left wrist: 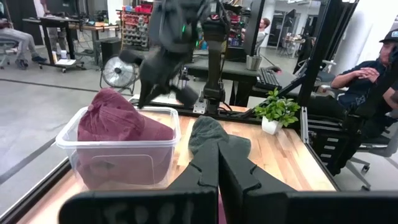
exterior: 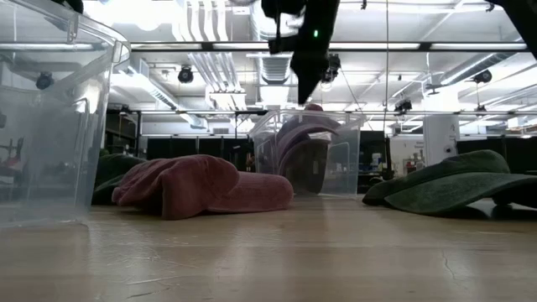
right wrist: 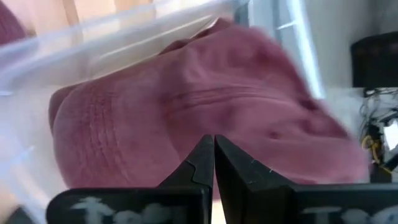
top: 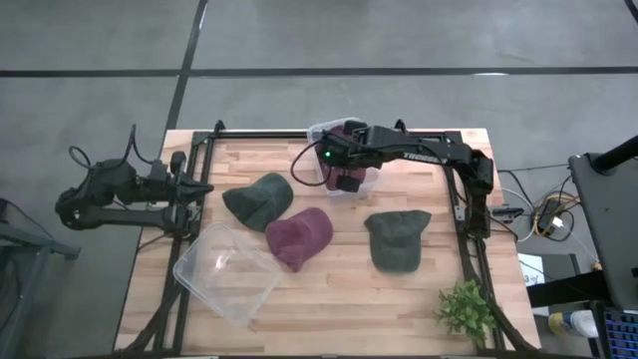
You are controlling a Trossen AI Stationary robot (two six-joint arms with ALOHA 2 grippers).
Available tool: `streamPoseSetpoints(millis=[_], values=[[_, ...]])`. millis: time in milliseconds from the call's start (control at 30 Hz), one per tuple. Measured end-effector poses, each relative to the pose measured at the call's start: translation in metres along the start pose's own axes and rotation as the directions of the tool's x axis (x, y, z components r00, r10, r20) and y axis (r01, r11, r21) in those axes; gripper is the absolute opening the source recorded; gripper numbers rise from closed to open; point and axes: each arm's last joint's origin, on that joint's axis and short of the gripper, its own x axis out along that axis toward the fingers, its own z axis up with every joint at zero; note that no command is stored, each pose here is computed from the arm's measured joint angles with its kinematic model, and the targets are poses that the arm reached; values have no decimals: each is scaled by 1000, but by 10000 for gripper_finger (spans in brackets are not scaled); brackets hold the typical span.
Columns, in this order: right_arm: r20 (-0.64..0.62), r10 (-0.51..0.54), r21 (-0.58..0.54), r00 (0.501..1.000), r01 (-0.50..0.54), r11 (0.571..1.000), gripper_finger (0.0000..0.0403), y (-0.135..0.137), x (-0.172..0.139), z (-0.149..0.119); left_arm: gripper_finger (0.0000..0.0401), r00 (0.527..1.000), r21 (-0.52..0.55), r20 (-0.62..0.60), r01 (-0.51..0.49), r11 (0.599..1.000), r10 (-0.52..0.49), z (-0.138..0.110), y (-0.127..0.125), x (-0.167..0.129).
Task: Pick & Place hat
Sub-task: Put the dark red cap into the top transparent bin
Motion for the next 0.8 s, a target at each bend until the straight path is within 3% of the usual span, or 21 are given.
streamPoseSetpoints(millis=[233, 467, 633, 800], values=[[-49, 107, 31, 993, -106, 994, 8, 21, 44, -16, 0, 1000, -1, 0, 0, 1000, 0, 0, 0, 0], [-61, 202, 82, 978, -196, 977, 8, 21, 54, -21, 0, 1000, -1, 0, 1, 1000, -1, 0, 0, 0], [9, 193, 113, 981, -193, 975, 8, 8, 30, -10, 0, 1000, -2, 0, 1, 1000, -1, 0, 0, 0], [106, 49, 94, 993, -59, 994, 8, -21, -6, 1, 0, 1000, -2, 0, 1, 1000, -1, 0, 0, 0]])
